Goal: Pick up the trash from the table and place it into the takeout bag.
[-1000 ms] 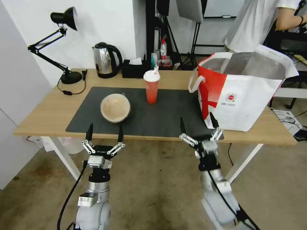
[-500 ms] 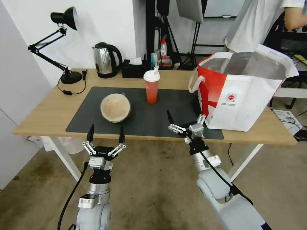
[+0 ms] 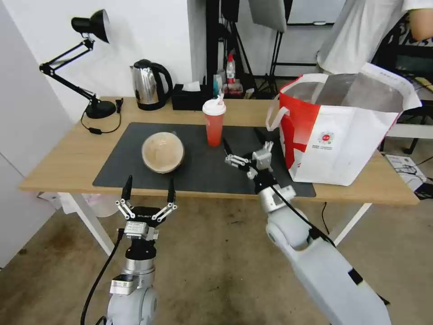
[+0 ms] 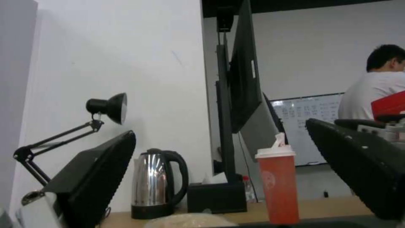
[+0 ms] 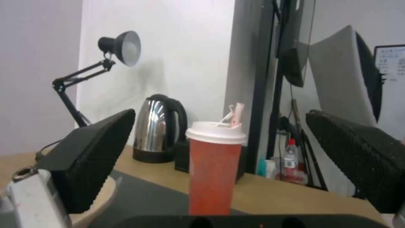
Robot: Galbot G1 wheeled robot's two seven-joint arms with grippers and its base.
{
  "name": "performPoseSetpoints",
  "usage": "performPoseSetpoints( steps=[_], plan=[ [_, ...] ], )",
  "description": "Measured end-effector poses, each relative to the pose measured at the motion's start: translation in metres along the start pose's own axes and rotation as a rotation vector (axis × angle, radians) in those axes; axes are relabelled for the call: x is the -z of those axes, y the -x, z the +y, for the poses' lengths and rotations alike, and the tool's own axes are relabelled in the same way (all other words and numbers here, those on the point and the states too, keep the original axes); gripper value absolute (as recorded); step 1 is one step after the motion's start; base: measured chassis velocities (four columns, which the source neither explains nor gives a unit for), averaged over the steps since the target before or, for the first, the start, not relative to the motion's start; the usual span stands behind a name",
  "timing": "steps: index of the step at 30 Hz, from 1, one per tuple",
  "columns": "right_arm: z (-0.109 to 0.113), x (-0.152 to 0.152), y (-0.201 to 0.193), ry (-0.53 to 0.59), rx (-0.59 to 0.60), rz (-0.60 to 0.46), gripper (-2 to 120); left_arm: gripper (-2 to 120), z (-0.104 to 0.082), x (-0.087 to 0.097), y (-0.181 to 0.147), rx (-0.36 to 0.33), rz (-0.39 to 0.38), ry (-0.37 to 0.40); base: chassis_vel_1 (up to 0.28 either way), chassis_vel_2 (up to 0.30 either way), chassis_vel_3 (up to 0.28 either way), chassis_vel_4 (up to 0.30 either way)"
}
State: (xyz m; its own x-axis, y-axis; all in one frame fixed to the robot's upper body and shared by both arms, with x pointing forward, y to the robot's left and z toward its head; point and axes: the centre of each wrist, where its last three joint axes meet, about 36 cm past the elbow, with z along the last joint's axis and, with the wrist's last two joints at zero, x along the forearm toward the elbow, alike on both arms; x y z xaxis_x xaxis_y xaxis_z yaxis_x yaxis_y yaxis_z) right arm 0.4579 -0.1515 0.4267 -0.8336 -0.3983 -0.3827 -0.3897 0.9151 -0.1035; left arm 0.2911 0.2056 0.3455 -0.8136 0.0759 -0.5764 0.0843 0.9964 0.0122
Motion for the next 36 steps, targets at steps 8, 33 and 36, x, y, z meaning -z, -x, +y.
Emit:
performPoseSetpoints(
  steps=[8,33,36],
  plan=[
    [0.004,-0.012,0.016,0.006,0.023,0.026,100,100,0.001,-0.002,0.000,0.003,0.002,0.001,0.000,0.000,0.000,0.000],
    [0.006,-0.040,0.060,-0.006,0.036,0.074,100,100,0.000,-0.010,0.003,0.004,0.004,-0.006,0.000,0.000,0.000,0.000],
    [0.005,-0.044,0.063,-0.009,0.038,0.080,100,100,0.000,-0.010,0.003,0.004,0.005,-0.006,0.000,0.000,0.000,0.000]
  ],
)
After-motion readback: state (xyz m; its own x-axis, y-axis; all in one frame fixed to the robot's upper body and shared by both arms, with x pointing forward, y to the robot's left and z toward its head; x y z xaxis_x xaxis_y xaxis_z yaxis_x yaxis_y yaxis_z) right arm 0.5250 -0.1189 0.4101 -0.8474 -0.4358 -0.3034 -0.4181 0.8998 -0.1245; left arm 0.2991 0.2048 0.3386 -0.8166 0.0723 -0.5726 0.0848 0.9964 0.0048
